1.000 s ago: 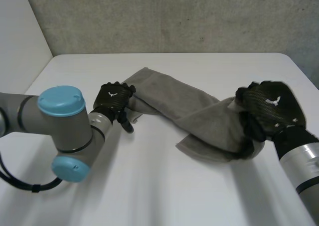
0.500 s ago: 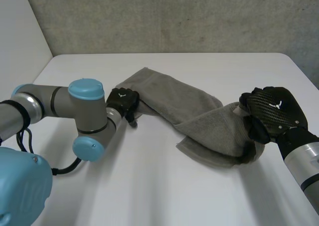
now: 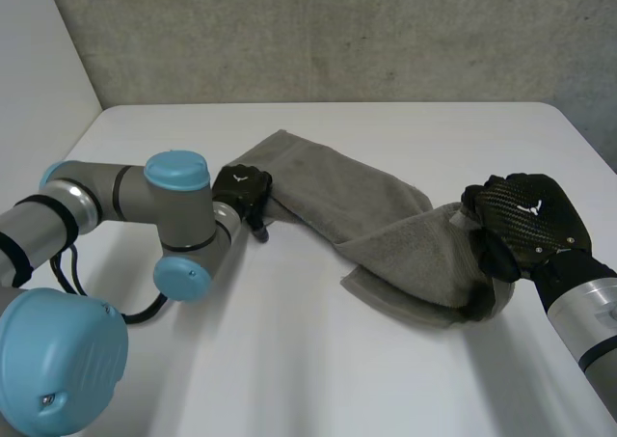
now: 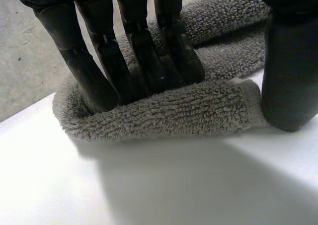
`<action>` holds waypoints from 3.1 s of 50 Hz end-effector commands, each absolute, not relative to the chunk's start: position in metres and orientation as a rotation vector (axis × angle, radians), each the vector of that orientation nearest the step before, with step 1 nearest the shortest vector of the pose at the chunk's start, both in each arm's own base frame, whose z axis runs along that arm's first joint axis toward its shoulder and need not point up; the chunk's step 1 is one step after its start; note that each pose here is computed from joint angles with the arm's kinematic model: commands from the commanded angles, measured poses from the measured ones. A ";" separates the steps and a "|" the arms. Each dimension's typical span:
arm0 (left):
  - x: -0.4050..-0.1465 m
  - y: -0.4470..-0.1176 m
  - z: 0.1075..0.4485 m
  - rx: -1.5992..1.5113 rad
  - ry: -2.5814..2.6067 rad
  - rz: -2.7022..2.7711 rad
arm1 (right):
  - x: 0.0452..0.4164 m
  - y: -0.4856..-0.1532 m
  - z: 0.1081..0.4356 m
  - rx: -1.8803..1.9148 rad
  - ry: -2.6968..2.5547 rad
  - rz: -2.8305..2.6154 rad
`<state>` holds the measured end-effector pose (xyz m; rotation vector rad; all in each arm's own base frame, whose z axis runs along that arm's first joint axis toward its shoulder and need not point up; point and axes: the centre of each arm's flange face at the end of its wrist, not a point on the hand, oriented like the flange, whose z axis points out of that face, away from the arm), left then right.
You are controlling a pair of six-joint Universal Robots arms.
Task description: Fold the towel.
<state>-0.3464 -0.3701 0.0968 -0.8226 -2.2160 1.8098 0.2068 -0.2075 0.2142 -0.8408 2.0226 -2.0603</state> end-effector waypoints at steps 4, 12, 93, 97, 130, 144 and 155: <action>-0.330 -0.374 0.153 -0.722 -2.185 1.951 | 0.205 -0.212 0.219 -0.828 2.017 -2.087; -0.303 -0.379 0.199 -0.640 -2.102 2.099 | 0.196 -0.223 0.228 -0.787 2.023 -2.141; -0.294 -0.383 0.094 -1.038 -2.283 1.980 | 0.198 -0.220 0.193 -0.952 2.140 -2.036; -0.286 -0.387 0.095 -1.048 -2.311 1.980 | 0.198 -0.219 0.192 -0.980 2.143 -2.040; -0.249 -0.400 0.101 -0.978 -2.415 1.960 | 0.197 -0.219 0.191 -0.986 2.151 -2.042; -0.254 -0.404 0.105 -0.895 -2.346 1.971 | 0.197 -0.221 0.184 -1.009 2.178 -2.016; -0.258 -0.410 0.107 -0.874 -2.301 2.001 | 0.197 -0.221 0.183 -1.010 2.182 -2.010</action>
